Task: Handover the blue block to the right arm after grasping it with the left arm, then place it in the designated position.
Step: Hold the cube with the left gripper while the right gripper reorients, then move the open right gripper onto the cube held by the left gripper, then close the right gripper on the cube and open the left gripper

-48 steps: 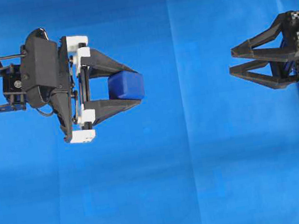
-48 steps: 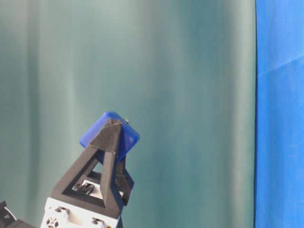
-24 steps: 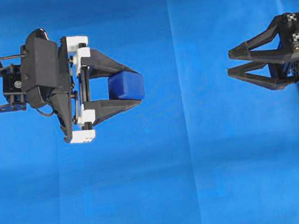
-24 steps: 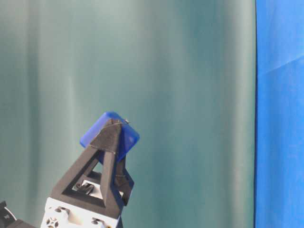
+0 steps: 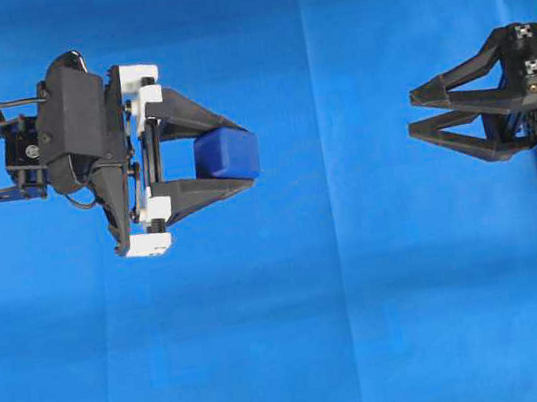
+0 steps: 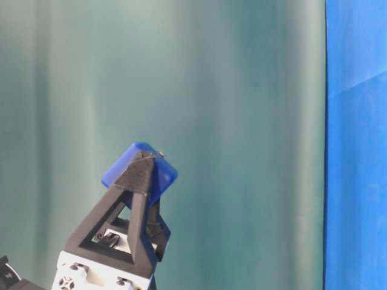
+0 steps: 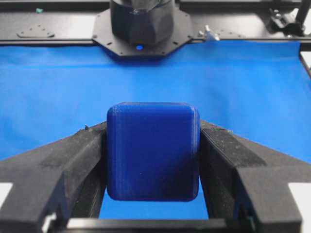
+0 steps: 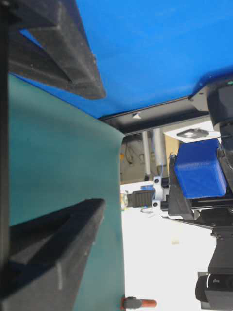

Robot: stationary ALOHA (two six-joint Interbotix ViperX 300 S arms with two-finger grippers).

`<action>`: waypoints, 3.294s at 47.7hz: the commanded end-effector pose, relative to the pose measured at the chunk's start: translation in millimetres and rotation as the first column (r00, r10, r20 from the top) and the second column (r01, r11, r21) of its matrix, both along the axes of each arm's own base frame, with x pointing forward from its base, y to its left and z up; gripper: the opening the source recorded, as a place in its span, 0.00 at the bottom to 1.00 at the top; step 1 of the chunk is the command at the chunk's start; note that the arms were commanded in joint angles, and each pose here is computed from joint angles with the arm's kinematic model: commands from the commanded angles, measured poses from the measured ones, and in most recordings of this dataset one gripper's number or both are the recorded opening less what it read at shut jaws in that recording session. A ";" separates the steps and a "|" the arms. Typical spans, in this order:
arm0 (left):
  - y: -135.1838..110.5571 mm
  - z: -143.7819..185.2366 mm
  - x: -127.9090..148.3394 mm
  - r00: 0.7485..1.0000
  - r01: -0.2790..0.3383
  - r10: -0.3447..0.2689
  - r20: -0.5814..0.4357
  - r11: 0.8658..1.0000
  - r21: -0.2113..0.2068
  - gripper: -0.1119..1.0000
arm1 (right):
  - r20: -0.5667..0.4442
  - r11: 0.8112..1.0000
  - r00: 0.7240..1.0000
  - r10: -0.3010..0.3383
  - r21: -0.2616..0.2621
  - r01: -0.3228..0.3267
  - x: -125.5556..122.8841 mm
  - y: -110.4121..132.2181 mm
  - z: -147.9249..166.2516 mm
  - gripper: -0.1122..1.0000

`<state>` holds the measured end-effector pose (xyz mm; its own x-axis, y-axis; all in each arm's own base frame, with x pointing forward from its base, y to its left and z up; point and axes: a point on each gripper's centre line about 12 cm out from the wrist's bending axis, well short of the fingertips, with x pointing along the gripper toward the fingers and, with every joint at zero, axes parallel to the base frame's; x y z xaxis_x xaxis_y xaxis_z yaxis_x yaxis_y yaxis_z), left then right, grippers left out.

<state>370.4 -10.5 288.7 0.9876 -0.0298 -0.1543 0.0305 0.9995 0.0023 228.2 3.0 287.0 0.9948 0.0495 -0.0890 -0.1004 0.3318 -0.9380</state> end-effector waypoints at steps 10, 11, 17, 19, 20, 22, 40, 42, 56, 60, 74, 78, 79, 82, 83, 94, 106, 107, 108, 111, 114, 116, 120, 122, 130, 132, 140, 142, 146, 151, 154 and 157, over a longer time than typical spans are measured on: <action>-1.2 15.4 0.4 0.999 0.003 -0.003 0.048 1.000 -0.001 0.51 | 0.013 1.000 1.000 0.002 0.002 -0.002 8.5 -0.2 8.5 0.96; -1.2 15.4 0.4 0.999 0.003 -0.003 0.048 1.000 -0.001 0.51 | 0.014 1.000 1.000 0.005 0.002 -0.005 10.0 0.3 9.3 0.96; -1.2 15.4 0.9 0.999 0.003 -0.003 0.048 1.000 -0.001 0.51 | 0.021 1.000 1.000 0.017 0.006 -0.017 22.1 1.3 11.5 0.96; -1.2 15.4 0.9 0.999 0.003 -0.003 0.048 1.000 -0.001 0.51 | 0.024 1.000 0.999 0.025 0.008 -0.026 27.8 2.4 11.8 0.96; -1.2 15.4 0.9 0.999 0.003 -0.003 0.048 1.000 -0.001 0.51 | 0.023 1.000 0.999 0.027 0.009 -0.028 31.1 2.3 11.4 0.96; -1.2 15.4 0.9 0.999 0.003 -0.003 0.048 1.000 -0.001 0.51 | 0.023 0.999 0.999 0.037 0.014 -0.038 39.0 3.5 10.4 0.96; -1.2 16.6 1.3 0.999 0.003 -0.003 0.051 1.000 -0.003 0.51 | 0.030 0.996 0.996 0.087 0.027 -0.088 105.6 9.7 11.3 0.96; -1.2 16.0 1.6 0.999 0.003 -0.003 0.049 1.000 -0.003 0.51 | 0.034 0.996 0.995 0.089 0.028 -0.090 112.0 9.8 13.0 0.96; -1.2 16.6 1.8 0.999 0.003 -0.003 0.051 1.000 -0.003 0.51 | 0.024 0.996 0.996 0.086 0.028 -0.087 151.1 8.9 14.5 0.96; -1.2 16.6 1.8 0.999 0.003 -0.003 0.051 1.000 -0.003 0.51 | 0.023 0.996 0.996 0.086 0.026 -0.087 158.1 8.7 14.5 0.96; -1.2 16.6 1.8 0.999 0.003 -0.003 0.051 1.000 -0.003 0.51 | -0.009 0.997 0.998 0.070 0.022 -0.069 178.4 6.4 12.9 0.96; -1.2 16.5 1.8 0.999 0.003 -0.003 0.049 1.000 -0.003 0.51 | -0.030 0.998 0.998 0.060 0.019 -0.060 180.8 5.2 10.7 0.96; -1.2 16.6 1.8 0.999 0.003 -0.003 0.051 1.000 -0.003 0.51 | -0.032 0.998 0.998 0.059 0.021 -0.059 180.8 5.1 10.6 0.96; -1.1 17.0 1.5 0.999 0.002 -0.002 0.050 1.000 -0.004 0.51 | -0.039 0.998 0.998 0.059 0.019 -0.058 180.7 5.4 9.7 0.96; -1.2 16.5 1.8 0.999 0.003 -0.003 0.049 1.000 -0.003 0.51 | -0.037 0.998 0.998 0.059 0.019 -0.058 180.7 5.5 9.9 0.96; -1.2 17.8 1.7 0.999 0.003 -0.003 0.054 1.000 -0.003 0.51 | -0.043 0.998 0.997 0.057 0.018 -0.056 180.1 5.7 10.1 0.96; -1.8 18.5 2.3 0.998 0.005 -0.004 0.055 1.000 -0.003 0.51 | -0.148 1.000 0.989 -0.002 0.011 0.004 178.1 -0.4 8.6 0.60; -1.2 17.9 2.6 0.999 0.003 -0.003 0.054 1.000 -0.003 0.51 | -0.155 1.000 0.988 -0.007 0.012 0.009 177.8 -0.9 8.7 0.55; -1.8 17.3 2.9 0.999 0.005 -0.004 0.052 1.000 -0.003 0.51 | -0.155 1.000 0.988 -0.011 0.014 0.014 177.5 -1.8 10.5 0.53; -2.3 17.4 3.3 0.999 0.006 -0.005 0.052 1.000 -0.004 0.51 | -0.146 1.000 0.989 -0.010 0.022 0.014 177.2 -1.2 13.8 0.53; -3.0 17.2 3.3 0.999 0.008 -0.007 0.051 1.000 -0.003 0.51 | -0.125 1.000 0.992 -0.001 0.025 0.004 176.4 0.4 16.8 0.53; -3.5 17.2 3.3 0.999 0.009 -0.008 0.050 1.000 -0.004 0.51 | -0.113 1.000 0.994 0.006 0.026 -0.003 175.7 1.6 18.1 0.53; -4.1 16.8 3.2 0.999 0.011 -0.011 0.047 1.000 -0.003 0.51 | -0.105 1.000 0.994 0.013 0.028 -0.010 175.7 3.3 18.6 0.53; -4.1 16.8 3.2 0.999 0.010 -0.010 0.047 1.000 -0.003 0.51 | -0.104 1.000 0.994 0.015 0.028 -0.012 175.7 4.0 18.8 0.53; -4.1 17.2 3.3 0.999 0.011 -0.012 0.051 1.000 0.005 0.51 | -0.105 0.999 0.994 0.020 0.029 -0.017 175.7 6.4 18.7 0.53; -4.1 17.2 3.3 0.999 0.012 -0.012 0.051 1.000 0.009 0.51 | -0.105 0.999 0.994 0.021 0.029 -0.018 175.7 7.0 18.7 0.53; -4.2 16.2 6.1 0.999 0.012 -0.013 0.037 1.000 0.013 0.51 | -0.109 0.999 0.994 0.024 0.029 -0.021 175.5 8.7 18.2 0.53; -4.8 15.4 7.8 0.999 0.014 -0.014 0.030 1.000 0.013 0.51 | -0.109 0.999 0.994 0.024 0.030 -0.021 175.5 8.7 18.2 0.53; -5.0 13.3 11.8 1.000 0.014 -0.014 0.007 1.000 0.014 0.51 | -0.114 0.999 0.993 0.022 0.029 -0.019 175.4 8.4 17.7 0.53; -5.1 12.0 15.2 1.000 0.014 -0.014 -0.017 1.000 0.013 0.52 | -0.119 0.999 0.993 0.022 0.029 -0.018 175.3 8.8 17.0 0.53; -5.1 12.6 15.8 1.000 0.014 -0.014 -0.015 1.000 0.014 0.52 | -0.124 0.999 0.992 0.023 0.028 -0.020 175.0 9.9 16.1 0.53; -5.1 12.0 15.2 1.000 0.015 -0.015 -0.016 1.000 0.020 0.52 | -0.128 0.999 0.992 0.023 0.028 -0.020 174.9 10.3 15.6 0.53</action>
